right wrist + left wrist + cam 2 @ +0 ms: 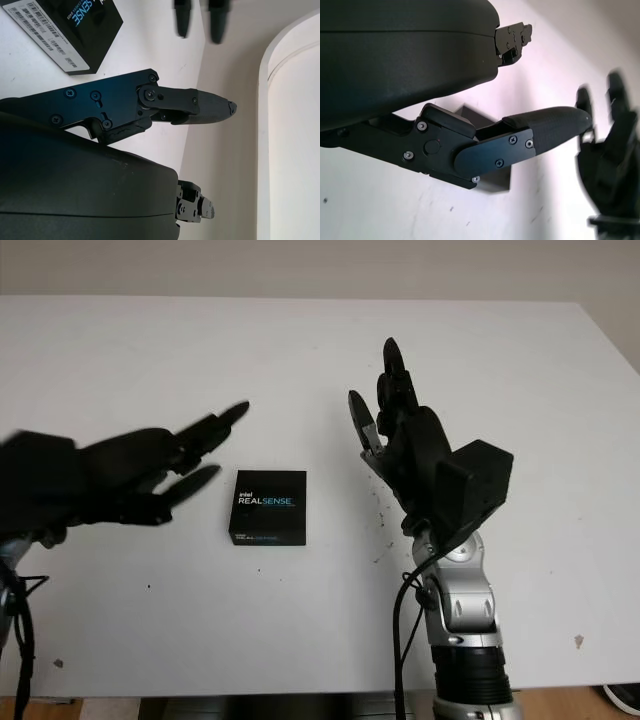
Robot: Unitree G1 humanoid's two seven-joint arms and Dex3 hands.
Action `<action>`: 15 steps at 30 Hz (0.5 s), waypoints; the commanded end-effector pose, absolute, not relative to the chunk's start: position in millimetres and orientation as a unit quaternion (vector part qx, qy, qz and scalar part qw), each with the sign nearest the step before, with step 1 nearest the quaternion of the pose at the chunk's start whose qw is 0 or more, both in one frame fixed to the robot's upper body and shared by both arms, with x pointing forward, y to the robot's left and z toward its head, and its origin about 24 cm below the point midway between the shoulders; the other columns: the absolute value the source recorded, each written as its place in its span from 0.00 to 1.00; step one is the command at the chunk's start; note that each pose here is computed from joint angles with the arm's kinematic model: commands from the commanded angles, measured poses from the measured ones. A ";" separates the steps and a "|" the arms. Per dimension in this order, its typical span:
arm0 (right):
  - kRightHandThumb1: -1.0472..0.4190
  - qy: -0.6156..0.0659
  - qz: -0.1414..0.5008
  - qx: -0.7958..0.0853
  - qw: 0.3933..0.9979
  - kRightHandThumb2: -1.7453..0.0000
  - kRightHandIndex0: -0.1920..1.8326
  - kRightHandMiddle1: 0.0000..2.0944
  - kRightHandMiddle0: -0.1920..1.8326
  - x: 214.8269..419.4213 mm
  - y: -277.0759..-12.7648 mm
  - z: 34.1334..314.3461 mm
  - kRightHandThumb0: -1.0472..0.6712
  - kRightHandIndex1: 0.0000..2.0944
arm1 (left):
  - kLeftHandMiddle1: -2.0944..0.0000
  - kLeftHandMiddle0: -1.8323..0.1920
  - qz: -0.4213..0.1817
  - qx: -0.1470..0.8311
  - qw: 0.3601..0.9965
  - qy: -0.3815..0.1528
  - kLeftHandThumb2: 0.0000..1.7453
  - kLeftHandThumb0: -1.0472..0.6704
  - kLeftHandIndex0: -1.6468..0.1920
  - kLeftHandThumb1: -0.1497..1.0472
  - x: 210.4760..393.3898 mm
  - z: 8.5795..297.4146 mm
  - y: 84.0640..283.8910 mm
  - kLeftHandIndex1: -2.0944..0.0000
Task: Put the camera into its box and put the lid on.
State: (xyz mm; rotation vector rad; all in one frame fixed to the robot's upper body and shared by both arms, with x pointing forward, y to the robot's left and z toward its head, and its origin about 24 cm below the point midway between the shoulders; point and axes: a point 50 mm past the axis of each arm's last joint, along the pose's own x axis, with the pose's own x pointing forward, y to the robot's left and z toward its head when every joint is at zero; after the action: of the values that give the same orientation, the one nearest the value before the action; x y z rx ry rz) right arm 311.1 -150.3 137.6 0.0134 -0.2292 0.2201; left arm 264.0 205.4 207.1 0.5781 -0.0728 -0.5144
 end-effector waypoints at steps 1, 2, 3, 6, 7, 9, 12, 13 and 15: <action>0.00 -0.120 0.112 0.006 0.987 0.70 0.00 0.01 0.01 313.8 -153.6 140.0 0.20 0.00 | 1.00 1.00 -0.225 0.242 0.943 -0.042 0.43 0.11 1.00 1.00 262.9 204.9 212.0 1.00; 0.00 -0.120 0.112 0.005 0.986 0.70 0.00 0.01 0.00 314.5 -154.0 139.7 0.20 0.00 | 1.00 1.00 -0.210 0.228 0.950 -0.043 0.42 0.11 1.00 1.00 263.0 203.7 214.3 1.00; 0.00 -0.121 0.113 0.004 0.986 0.69 0.00 0.01 0.00 315.2 -154.4 139.2 0.20 0.00 | 1.00 1.00 -0.199 0.212 0.955 -0.048 0.41 0.10 1.00 1.00 263.4 202.2 215.9 1.00; 0.00 -0.126 0.112 0.002 0.986 0.66 0.00 0.01 0.00 317.6 -154.6 137.3 0.20 0.00 | 1.00 1.00 -0.147 0.160 0.973 -0.074 0.40 0.11 1.00 1.00 265.0 195.7 222.4 1.00; 0.00 -0.127 0.110 0.002 0.986 0.65 0.00 0.01 0.00 318.3 -154.5 136.6 0.20 0.00 | 1.00 1.00 -0.127 0.142 0.978 -0.084 0.39 0.11 1.00 1.00 265.8 192.6 224.5 1.00; 0.00 -0.124 0.107 0.005 0.987 0.64 0.00 0.00 0.00 319.6 -154.0 135.8 0.20 0.00 | 1.00 1.00 -0.083 0.126 0.984 -0.095 0.38 0.12 1.00 1.00 267.9 182.5 231.0 1.00; 0.00 -0.119 0.105 0.006 0.987 0.62 0.00 0.00 0.00 321.0 -154.0 135.4 0.20 0.00 | 1.00 1.00 -0.047 0.111 0.987 -0.105 0.38 0.13 1.00 1.00 270.5 168.1 238.3 1.00; 0.00 -0.118 0.104 0.006 0.988 0.62 0.00 0.00 0.00 321.3 -154.1 135.3 0.20 0.00 | 1.00 1.00 -0.042 0.106 0.988 -0.108 0.38 0.14 1.00 1.00 271.1 165.0 239.6 1.00; 0.00 -0.115 0.102 0.009 0.988 0.61 0.00 0.00 0.00 322.1 -154.0 135.3 0.20 0.00 | 1.00 1.00 -0.029 0.097 0.989 -0.110 0.38 0.13 1.00 1.00 272.3 158.1 241.7 1.00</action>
State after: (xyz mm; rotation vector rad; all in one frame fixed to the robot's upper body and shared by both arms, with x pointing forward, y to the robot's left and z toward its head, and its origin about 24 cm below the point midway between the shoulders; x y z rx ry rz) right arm 320.1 -154.1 132.7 0.0143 -0.2266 0.2068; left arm 272.8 240.2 161.6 0.2120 -0.2128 -0.0734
